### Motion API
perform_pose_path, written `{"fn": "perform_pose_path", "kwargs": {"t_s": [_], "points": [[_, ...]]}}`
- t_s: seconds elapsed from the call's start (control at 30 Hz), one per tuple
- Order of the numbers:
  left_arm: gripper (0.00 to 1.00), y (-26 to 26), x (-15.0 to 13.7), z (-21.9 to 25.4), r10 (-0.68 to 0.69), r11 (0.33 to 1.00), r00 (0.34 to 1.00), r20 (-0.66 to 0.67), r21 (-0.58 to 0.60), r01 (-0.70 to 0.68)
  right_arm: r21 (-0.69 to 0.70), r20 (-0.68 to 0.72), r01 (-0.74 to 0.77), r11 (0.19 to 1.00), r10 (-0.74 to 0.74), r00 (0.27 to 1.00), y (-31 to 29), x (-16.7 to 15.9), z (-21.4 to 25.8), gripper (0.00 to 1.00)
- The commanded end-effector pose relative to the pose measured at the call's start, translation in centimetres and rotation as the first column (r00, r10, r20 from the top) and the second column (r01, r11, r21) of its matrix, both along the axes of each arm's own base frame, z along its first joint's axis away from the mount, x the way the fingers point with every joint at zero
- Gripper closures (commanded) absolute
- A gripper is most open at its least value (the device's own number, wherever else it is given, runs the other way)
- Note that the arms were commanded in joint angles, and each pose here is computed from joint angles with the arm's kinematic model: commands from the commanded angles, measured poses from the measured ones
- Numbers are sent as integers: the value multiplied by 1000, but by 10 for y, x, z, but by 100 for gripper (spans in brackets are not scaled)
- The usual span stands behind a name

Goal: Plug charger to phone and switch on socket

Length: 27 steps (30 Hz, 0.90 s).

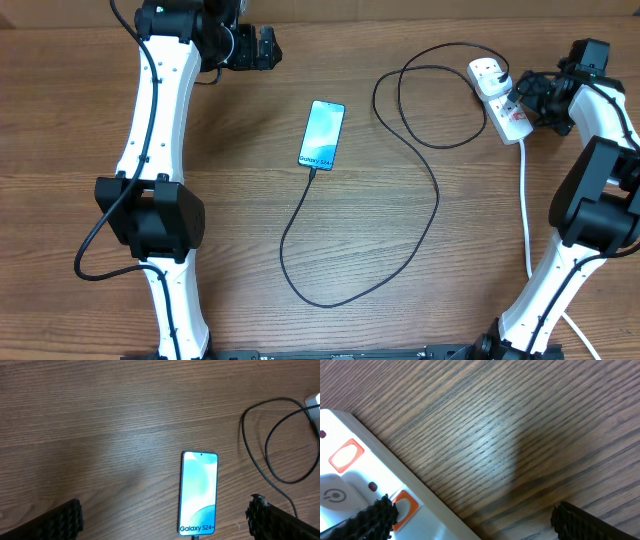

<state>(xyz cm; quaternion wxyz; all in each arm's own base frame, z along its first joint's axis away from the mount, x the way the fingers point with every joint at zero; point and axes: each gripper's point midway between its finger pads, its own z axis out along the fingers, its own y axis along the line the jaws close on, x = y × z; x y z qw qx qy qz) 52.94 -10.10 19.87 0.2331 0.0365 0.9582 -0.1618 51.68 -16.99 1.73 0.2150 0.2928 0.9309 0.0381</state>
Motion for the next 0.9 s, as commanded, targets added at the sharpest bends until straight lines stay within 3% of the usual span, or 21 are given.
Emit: {"fn": "perform_pose_path", "kwargs": {"t_s": [0.0, 0.47, 0.87], "points": [[0, -2, 0, -7, -18, 1000, 1000, -7, 17, 18, 58, -95, -72, 996, 77, 992, 27, -14, -37, 0], [0, -2, 0, -7, -18, 1000, 1000, -7, 17, 18, 60, -84, -51, 997, 56, 995, 26, -15, -20, 0], [0, -2, 0, -7, -18, 1000, 1000, -7, 17, 18, 7, 71, -20, 1000, 19, 997, 23, -41, 128, 0]]}}
